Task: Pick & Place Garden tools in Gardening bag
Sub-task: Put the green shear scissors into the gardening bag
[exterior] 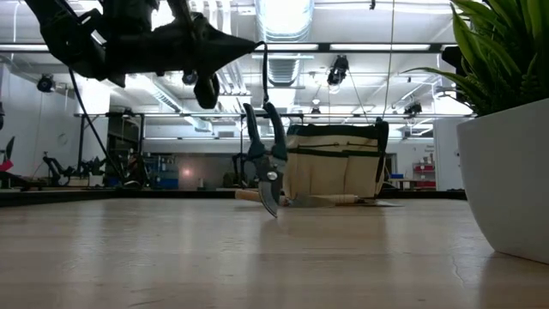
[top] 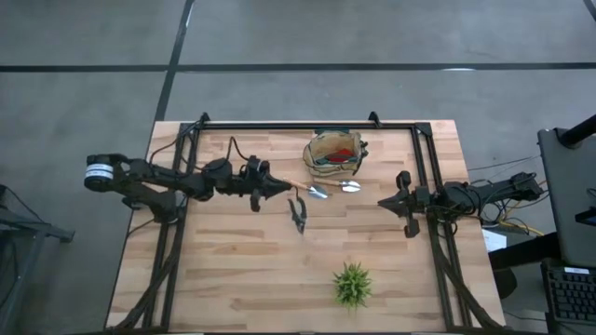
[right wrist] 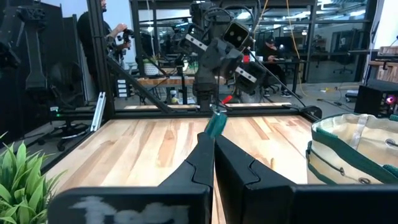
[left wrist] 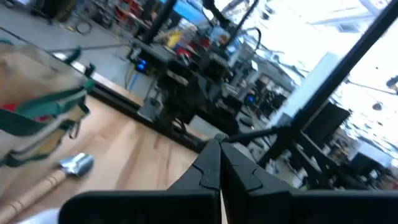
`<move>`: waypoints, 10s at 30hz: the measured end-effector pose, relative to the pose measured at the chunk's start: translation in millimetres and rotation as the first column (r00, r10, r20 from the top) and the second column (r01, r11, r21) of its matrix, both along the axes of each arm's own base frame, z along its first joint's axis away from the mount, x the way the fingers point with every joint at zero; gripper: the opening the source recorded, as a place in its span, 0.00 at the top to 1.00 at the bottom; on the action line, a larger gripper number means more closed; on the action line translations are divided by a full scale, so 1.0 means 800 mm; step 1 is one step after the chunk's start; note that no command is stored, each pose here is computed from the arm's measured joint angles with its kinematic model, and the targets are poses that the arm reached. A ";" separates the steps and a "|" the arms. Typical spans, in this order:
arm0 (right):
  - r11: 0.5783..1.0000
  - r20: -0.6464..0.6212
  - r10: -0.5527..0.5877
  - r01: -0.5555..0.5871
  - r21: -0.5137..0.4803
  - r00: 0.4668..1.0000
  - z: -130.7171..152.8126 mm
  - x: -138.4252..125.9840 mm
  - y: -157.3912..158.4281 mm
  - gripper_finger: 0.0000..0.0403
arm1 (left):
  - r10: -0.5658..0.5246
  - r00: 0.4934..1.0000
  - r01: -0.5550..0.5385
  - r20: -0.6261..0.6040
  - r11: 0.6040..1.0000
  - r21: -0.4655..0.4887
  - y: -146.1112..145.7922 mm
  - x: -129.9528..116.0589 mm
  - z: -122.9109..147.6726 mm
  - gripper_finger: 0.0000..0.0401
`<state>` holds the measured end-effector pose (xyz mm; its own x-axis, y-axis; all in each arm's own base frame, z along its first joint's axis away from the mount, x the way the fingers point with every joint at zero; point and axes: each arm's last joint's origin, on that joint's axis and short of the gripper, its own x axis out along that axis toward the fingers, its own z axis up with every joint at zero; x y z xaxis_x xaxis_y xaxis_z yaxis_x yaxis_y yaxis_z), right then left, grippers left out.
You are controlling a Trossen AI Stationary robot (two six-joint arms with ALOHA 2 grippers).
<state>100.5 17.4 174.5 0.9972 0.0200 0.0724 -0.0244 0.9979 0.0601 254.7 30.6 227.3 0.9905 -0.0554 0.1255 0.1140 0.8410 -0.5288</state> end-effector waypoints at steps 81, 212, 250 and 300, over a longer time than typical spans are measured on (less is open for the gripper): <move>1.000 -0.001 0.000 0.000 0.000 1.000 0.000 0.000 0.000 0.98 | 0.322 0.544 -0.242 -0.775 0.944 0.222 0.073 0.126 -0.114 0.84; 1.000 -0.025 -0.001 0.001 -0.003 1.000 -0.003 0.000 0.000 0.98 | 0.603 0.746 -0.166 -0.283 0.581 0.797 0.121 0.088 0.153 0.98; 1.000 -0.029 -0.001 0.001 -0.007 1.000 -0.003 0.001 0.000 0.98 | 0.492 0.744 0.022 -0.452 0.658 0.753 0.092 0.082 0.118 0.98; 1.000 -0.029 -0.001 0.001 -0.006 1.000 -0.004 0.001 0.000 0.98 | 0.481 0.771 -0.027 -0.418 0.680 0.733 0.109 0.092 0.044 0.97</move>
